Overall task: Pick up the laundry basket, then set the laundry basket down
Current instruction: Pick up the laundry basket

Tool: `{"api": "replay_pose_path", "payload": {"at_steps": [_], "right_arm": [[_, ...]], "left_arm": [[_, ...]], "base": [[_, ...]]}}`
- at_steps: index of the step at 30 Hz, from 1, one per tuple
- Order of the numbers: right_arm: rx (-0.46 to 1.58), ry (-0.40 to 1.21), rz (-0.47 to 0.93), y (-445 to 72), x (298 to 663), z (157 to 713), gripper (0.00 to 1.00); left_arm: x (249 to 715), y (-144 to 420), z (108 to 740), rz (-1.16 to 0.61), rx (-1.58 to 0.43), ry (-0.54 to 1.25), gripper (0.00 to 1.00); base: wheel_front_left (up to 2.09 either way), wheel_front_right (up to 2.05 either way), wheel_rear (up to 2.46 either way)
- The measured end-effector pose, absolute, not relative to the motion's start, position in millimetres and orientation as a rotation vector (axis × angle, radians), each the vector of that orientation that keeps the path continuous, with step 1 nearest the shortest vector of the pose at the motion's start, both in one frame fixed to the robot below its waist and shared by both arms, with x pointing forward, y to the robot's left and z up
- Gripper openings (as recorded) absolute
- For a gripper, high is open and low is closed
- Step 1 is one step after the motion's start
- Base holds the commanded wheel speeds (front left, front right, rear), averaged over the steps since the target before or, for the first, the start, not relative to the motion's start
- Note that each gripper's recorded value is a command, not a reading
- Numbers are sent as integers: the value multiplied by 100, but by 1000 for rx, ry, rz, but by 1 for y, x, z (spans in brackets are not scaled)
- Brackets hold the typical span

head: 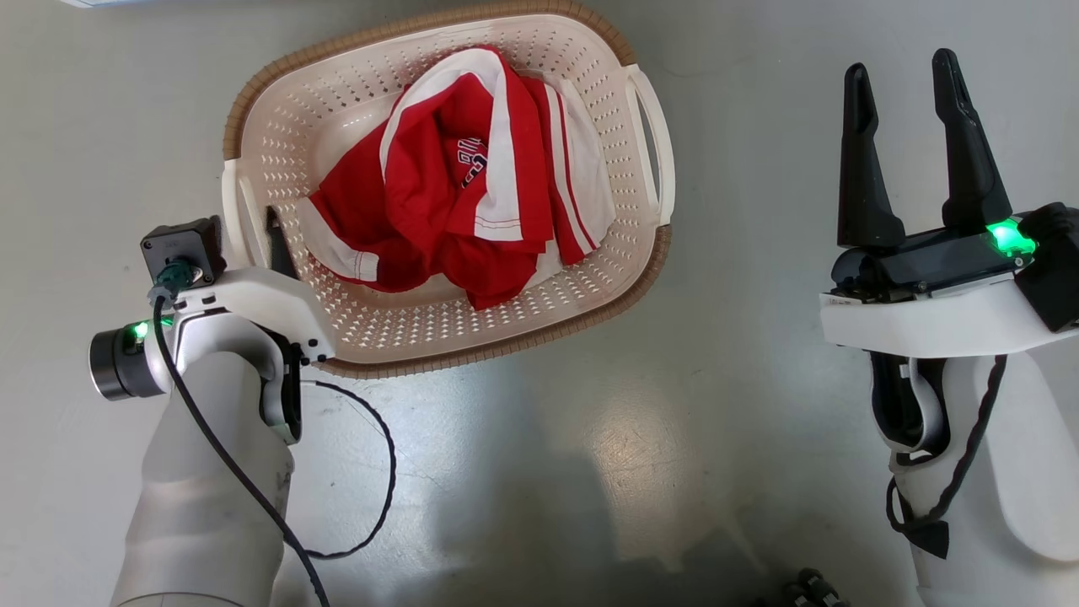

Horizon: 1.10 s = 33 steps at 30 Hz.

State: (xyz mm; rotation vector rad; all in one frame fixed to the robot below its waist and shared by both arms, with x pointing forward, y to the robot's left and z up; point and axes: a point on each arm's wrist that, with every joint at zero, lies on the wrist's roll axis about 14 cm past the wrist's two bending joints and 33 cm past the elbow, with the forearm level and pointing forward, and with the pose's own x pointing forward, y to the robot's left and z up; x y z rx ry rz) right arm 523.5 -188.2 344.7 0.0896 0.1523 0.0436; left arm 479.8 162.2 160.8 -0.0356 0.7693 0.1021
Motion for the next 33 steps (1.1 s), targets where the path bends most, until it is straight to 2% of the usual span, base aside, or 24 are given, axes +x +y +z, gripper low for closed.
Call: {"api": "replay_pose_path", "payload": {"at_steps": [14,21,33], "right_arm": [[102,109,43,-186,527,366,100],[109,61,59,-179,526,395,100],[116,51,67,-174,481,432,100]], "left_arm": [[521,163,226,65,-16,543,100],[512,168,280,72,-23,420,100],[465,181,384,93,-3,203,100]], "base": [[0,0,0],[0,0,0],[0,0,0]]}}
